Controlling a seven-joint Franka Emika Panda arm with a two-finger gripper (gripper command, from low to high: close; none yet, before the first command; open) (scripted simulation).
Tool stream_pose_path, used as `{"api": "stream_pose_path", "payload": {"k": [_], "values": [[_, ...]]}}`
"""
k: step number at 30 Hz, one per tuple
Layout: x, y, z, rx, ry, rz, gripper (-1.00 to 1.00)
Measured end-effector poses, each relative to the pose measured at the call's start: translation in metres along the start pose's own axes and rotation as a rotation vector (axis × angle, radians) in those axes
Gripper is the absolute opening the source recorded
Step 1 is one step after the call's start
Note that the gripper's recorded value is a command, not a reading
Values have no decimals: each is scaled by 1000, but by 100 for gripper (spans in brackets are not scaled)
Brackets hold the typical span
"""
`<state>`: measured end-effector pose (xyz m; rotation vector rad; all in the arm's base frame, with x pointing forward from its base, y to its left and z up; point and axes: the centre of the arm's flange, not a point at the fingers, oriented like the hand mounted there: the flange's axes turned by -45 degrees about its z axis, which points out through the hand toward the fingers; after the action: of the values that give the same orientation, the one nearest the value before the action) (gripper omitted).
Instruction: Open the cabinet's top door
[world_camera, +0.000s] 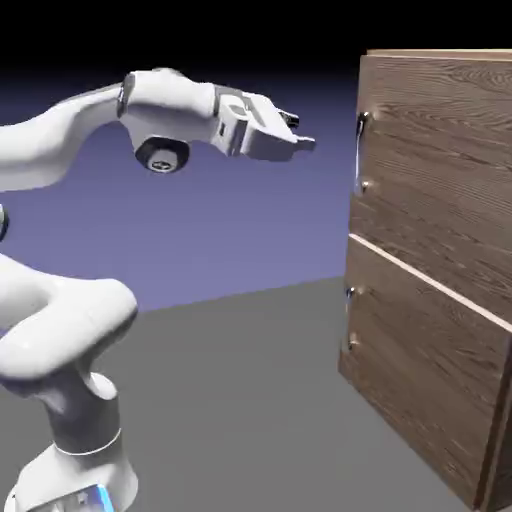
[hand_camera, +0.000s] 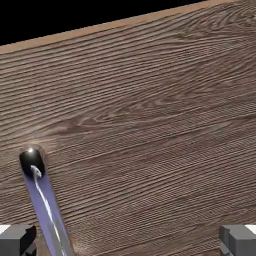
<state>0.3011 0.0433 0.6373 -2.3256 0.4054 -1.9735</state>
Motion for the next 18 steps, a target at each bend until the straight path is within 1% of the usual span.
{"api": "stream_pose_path", "payload": {"k": [8,13,18], "values": [[-24,-35,31,45,97,-81,0],[-47,-46,66,72,138,-148,0],[-75,-44,110,95,166,-222,0]]}}
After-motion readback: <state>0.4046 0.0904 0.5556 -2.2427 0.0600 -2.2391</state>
